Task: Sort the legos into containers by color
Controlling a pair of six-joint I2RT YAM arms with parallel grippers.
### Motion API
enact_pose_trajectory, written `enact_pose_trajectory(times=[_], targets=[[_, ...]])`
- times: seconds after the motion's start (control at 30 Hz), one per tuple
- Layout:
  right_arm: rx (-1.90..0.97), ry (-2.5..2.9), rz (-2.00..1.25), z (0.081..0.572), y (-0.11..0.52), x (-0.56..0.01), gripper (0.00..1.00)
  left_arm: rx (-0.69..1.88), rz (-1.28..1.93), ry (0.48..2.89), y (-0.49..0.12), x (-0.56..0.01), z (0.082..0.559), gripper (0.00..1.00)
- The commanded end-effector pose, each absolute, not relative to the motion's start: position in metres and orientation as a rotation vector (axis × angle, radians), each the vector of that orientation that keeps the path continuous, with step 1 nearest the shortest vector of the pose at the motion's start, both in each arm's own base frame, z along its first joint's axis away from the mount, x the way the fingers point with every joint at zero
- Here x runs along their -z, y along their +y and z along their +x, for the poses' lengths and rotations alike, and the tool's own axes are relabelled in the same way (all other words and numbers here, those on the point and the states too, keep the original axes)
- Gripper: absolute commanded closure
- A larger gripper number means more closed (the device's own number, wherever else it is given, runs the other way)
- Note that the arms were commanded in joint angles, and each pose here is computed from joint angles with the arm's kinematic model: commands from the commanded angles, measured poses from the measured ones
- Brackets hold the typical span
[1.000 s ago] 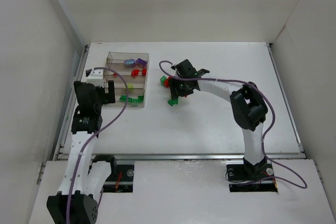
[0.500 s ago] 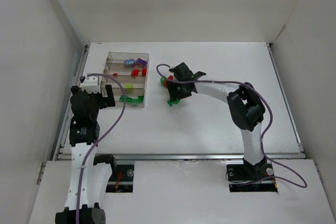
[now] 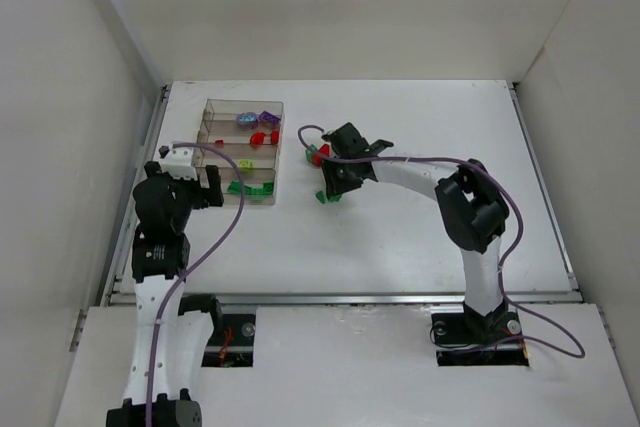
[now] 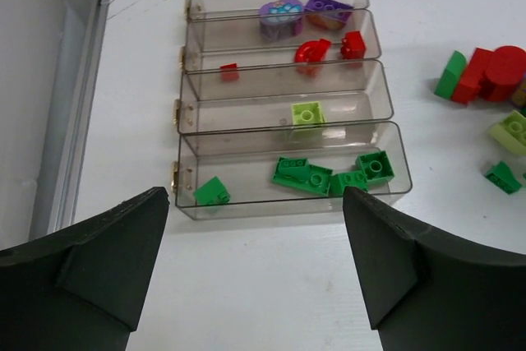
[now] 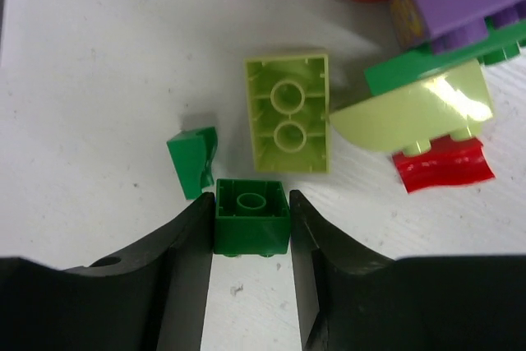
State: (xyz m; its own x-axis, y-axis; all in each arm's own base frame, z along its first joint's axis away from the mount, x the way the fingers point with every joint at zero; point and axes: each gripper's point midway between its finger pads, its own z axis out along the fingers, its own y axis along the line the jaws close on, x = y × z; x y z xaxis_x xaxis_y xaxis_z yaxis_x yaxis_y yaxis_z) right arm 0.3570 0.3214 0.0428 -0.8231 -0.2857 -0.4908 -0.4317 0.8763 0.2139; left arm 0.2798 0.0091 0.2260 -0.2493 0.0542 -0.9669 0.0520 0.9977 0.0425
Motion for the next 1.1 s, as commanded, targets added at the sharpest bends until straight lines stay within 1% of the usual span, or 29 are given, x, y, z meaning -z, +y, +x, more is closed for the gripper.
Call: enact_pose_trajectory(times=[0.0,0.03,0.07,0.1,0.13,0.2,0.23,0.3,0.33,0.43,0.47,0.5,0.57,0.6,0.67,0.7,0.73,0.77,0.8,0.83,0.87,1.0,1.07], targets=[[-0.535,2.456,-0.505,0.358,0.33,-0.104,1.0,0.068,0.214,1.76,-0.01,-0.237,0.28,0.16],[-0.569,2.41,-0.503,0.357,0.331,-0.127,1.0,0.1,0.257,1.762,-0.018,-0.232,0.279,0.16],[-0.579,2.41,-0.508,0.356,0.332,-0.127,1.0,0.113,0.291,1.755,-0.022,-0.232,0.278,0.15],[-0.602,2.388,-0.511,0.354,0.333,-0.139,1.0,0.123,0.336,1.745,-0.026,-0.233,0.277,0.11],[-0.644,2.328,-0.51,0.352,0.335,-0.167,1.0,0.175,0.442,1.714,-0.04,-0.237,0.275,0.09],[-0.715,2.259,-0.541,0.347,0.34,-0.199,1.0,0.137,0.592,1.64,-0.047,-0.246,0.276,0.06],[-0.754,2.185,-0.54,0.345,0.342,-0.229,1.0,0.125,0.638,1.605,-0.049,-0.254,0.279,0.06],[-0.81,2.114,-0.553,0.34,0.344,-0.259,1.0,0.122,0.766,1.515,-0.062,-0.266,0.282,0.06],[-0.844,2.053,-0.544,0.337,0.344,-0.285,1.0,0.088,0.852,1.444,-0.069,-0.277,0.284,0.06],[-0.92,1.984,-0.519,0.329,0.346,-0.316,1.0,0.131,0.953,1.288,-0.087,-0.301,0.289,0.06],[-0.949,1.949,-0.492,0.325,0.345,-0.332,1.0,0.146,0.988,1.24,-0.095,-0.306,0.288,0.04],[-0.974,1.926,-0.485,0.322,0.345,-0.341,1.0,0.164,1.032,1.149,-0.106,-0.318,0.285,0.04],[-1.006,1.875,-0.46,0.317,0.342,-0.357,1.0,0.211,1.094,1.104,-0.124,-0.314,0.287,0.03],[-1.024,1.862,-0.442,0.315,0.341,-0.362,1.0,0.174,1.138,1.063,-0.13,-0.316,0.291,0.01],[-1.034,1.849,-0.433,0.315,0.341,-0.362,1.0,0.198,1.205,1.089,-0.149,-0.298,0.298,0.0],[-1.038,1.839,-0.414,0.314,0.339,-0.365,1.0,0.17,1.224,1.076,-0.153,-0.299,0.303,0.0],[-1.045,1.843,-0.406,0.314,0.34,-0.365,1.0,0.09,1.249,1.079,-0.151,-0.293,0.311,0.0],[-1.045,1.843,-0.406,0.314,0.34,-0.365,1.0,0.067,1.286,1.087,-0.156,-0.283,0.316,0.0],[-1.045,1.843,-0.406,0.314,0.34,-0.365,1.0,0.055,1.33,1.052,-0.17,-0.28,0.313,0.0],[-1.043,1.846,-0.391,0.315,0.339,-0.365,1.0,0.011,1.339,1.062,-0.17,-0.277,0.318,0.0],[-1.032,1.856,-0.382,0.318,0.339,-0.361,1.0,0.0,1.313,1.034,-0.175,-0.29,0.319,0.0],[-1.029,1.866,-0.383,0.318,0.339,-0.357,1.0,0.044,1.3,0.965,-0.2,-0.308,0.314,0.0],[-1.022,1.891,-0.383,0.322,0.343,-0.346,1.0,0.083,1.288,0.924,-0.214,-0.32,0.308,0.0]])
